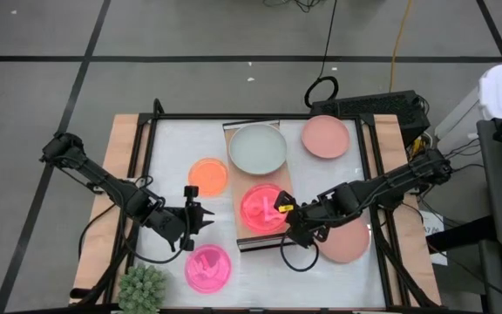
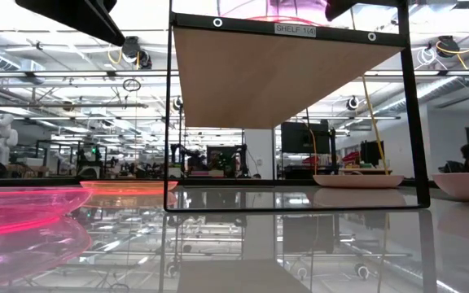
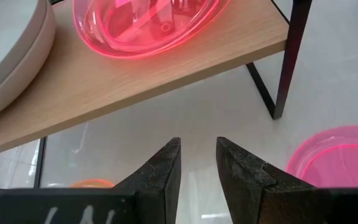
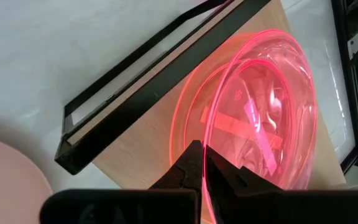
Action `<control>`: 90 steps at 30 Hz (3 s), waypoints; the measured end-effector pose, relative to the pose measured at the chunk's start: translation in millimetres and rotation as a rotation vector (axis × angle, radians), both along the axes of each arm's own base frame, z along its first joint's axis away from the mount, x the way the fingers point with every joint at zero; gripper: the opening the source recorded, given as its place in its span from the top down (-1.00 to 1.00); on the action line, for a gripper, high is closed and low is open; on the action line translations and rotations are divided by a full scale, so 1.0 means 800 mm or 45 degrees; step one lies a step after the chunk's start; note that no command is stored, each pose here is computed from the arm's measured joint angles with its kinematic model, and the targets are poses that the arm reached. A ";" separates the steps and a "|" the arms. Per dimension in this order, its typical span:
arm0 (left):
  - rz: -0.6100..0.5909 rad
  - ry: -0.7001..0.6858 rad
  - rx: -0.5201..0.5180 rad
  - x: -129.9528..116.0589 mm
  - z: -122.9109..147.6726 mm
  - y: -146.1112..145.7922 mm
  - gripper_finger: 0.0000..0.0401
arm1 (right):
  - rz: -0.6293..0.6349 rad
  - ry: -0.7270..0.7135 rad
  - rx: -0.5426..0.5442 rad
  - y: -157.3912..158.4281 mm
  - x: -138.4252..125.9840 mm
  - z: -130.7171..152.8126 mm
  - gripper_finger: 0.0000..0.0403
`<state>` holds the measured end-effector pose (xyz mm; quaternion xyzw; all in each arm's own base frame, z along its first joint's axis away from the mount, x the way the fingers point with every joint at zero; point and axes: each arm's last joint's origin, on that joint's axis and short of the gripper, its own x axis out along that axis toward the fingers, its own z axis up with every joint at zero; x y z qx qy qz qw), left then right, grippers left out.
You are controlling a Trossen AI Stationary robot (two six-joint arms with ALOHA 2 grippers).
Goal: Place and stack plates onto a shelf
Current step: Stack the right pink plate on the orange plate on the shelf, then stack the pink plate on the pink plate on the shelf
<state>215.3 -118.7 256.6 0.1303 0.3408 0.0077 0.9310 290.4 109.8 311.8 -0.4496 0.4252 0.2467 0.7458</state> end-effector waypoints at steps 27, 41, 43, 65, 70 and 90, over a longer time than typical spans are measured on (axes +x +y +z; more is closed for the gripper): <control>0.000 -0.004 -0.008 0.001 0.000 0.000 0.46 | -0.188 -0.161 0.240 -0.012 -0.028 0.043 0.66; 0.000 -0.005 -0.014 0.001 0.000 -0.001 0.46 | -0.462 -0.176 0.463 -0.013 -0.044 0.056 0.56; 0.000 -0.004 -0.014 0.001 0.000 -0.001 0.46 | -0.536 -0.172 0.519 -0.012 -0.045 0.057 0.56; 0.012 0.018 -0.054 -0.001 -0.001 -0.001 0.46 | -0.925 0.091 0.627 0.024 -0.081 0.009 0.56; 0.015 0.017 -0.058 -0.001 -0.001 -0.001 0.46 | -0.967 0.123 0.628 0.030 -0.086 -0.003 0.56; -0.008 0.048 -0.144 -0.002 -0.002 -0.003 0.46 | -1.050 0.050 0.638 0.057 -0.106 -0.011 0.56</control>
